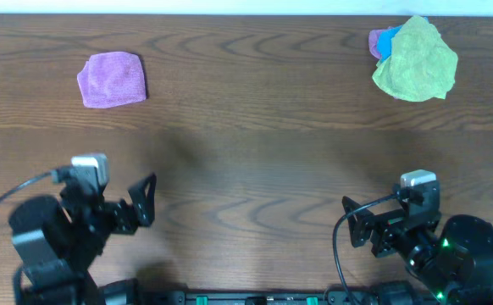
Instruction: Fold the cloth
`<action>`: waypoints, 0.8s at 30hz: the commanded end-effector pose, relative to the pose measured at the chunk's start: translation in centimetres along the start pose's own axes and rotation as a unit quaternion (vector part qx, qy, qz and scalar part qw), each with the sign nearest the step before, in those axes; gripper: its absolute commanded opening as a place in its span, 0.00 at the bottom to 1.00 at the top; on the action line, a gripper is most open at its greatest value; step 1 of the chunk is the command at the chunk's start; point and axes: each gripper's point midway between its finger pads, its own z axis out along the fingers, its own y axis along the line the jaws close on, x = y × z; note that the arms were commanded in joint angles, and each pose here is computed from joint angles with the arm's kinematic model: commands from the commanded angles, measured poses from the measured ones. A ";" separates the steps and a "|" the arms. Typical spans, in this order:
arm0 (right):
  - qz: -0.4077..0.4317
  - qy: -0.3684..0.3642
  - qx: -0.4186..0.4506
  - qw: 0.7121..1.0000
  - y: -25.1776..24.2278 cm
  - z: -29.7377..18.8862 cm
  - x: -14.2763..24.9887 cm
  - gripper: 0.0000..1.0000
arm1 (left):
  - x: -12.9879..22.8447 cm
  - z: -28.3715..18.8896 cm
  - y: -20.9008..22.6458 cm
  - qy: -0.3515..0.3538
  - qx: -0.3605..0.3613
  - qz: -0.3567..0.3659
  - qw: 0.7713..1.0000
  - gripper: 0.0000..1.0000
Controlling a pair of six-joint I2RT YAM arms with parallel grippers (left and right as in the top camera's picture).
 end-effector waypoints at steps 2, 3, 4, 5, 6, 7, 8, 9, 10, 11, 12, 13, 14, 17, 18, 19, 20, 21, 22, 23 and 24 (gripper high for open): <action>0.009 0.001 0.001 1.000 -0.1 0.0 0.1 0.99 | 3.4 0.3 0.3 -0.014 -0.010 0.133 0.991 0.95; 0.009 0.001 0.001 1.000 -0.1 0.0 0.1 0.99 | 4.4 0.6 0.5 -0.012 -0.011 0.150 0.989 0.95; 0.009 0.001 0.001 1.000 -0.1 0.0 0.1 0.99 | 5.2 0.9 0.6 -0.009 -0.012 0.160 0.987 0.95; 0.009 0.001 0.001 1.000 -0.1 0.0 0.1 0.99 | 6.2 1.2 0.8 -0.006 -0.014 0.173 0.985 0.95; 0.009 0.001 0.001 1.000 -0.1 0.0 0.1 0.99 | 7.0 1.5 1.1 -0.002 -0.017 0.179 0.984 0.95; 0.009 0.001 0.001 1.000 -0.1 0.0 0.1 0.99 | 7.8 1.8 1.3 0.001 -0.020 0.180 0.983 0.95; 0.009 0.001 0.001 1.000 -0.1 0.0 0.1 0.99 | 8.5 2.1 1.5 0.003 -0.024 0.182 0.983 0.95; 0.009 0.001 0.001 1.000 -0.1 0.0 0.1 0.99 | 9.2 2.4 1.8 0.007 -0.026 0.181 0.983 0.95; 0.009 0.001 0.001 1.000 -0.1 0.0 0.1 0.99 | 9.7 2.6 1.9 0.009 -0.026 0.178 0.984 0.95; 0.009 0.001 0.001 1.000 -0.1 0.0 0.1 0.99 | 10.3 2.8 2.0 0.013 -0.026 0.177 0.984 0.95; 0.009 0.001 0.001 1.000 -0.1 0.0 0.1 0.99 | 10.7 3.0 2.1 0.014 -0.026 0.173 0.985 0.95; 0.009 0.001 0.001 1.000 -0.1 0.0 0.1 0.99 | 11.1 3.2 2.2 0.015 -0.025 0.165 0.986 0.95; 0.009 0.001 0.001 1.000 -0.1 0.0 0.1 0.99 | 11.4 3.4 2.3 0.016 -0.025 0.158 0.987 0.95; 0.009 0.001 0.001 1.000 -0.1 0.0 0.1 0.99 | 12.1 3.7 2.9 0.019 -0.038 0.139 0.989 0.95; 0.009 0.001 0.001 1.000 -0.1 0.0 0.1 0.99 | 12.3 3.7 3.4 0.023 -0.050 0.131 0.990 0.95; 0.009 0.001 0.001 1.000 -0.1 0.0 0.1 0.99 | 12.6 3.6 4.1 0.027 -0.070 0.115 0.991 0.95; 0.009 0.001 0.001 1.000 -0.1 0.0 0.1 0.99 | 12.8 3.5 5.0 0.029 -0.098 0.094 0.990 0.95; 0.009 0.001 0.001 1.000 -0.1 0.0 0.1 0.99 | 12.8 3.4 5.7 0.029 -0.120 0.080 0.989 0.95; 0.009 0.001 0.001 1.000 -0.1 0.0 0.1 0.99 | 12.9 3.2 6.2 0.030 -0.134 0.074 0.988 0.95; 0.009 0.001 0.001 1.000 -0.1 0.0 0.1 0.99 | 12.9 3.1 6.5 0.032 -0.146 0.073 0.986 0.95; 0.009 0.001 0.001 1.000 -0.1 0.0 0.1 0.99 | 13.0 3.1 6.7 0.034 -0.153 0.076 0.985 0.95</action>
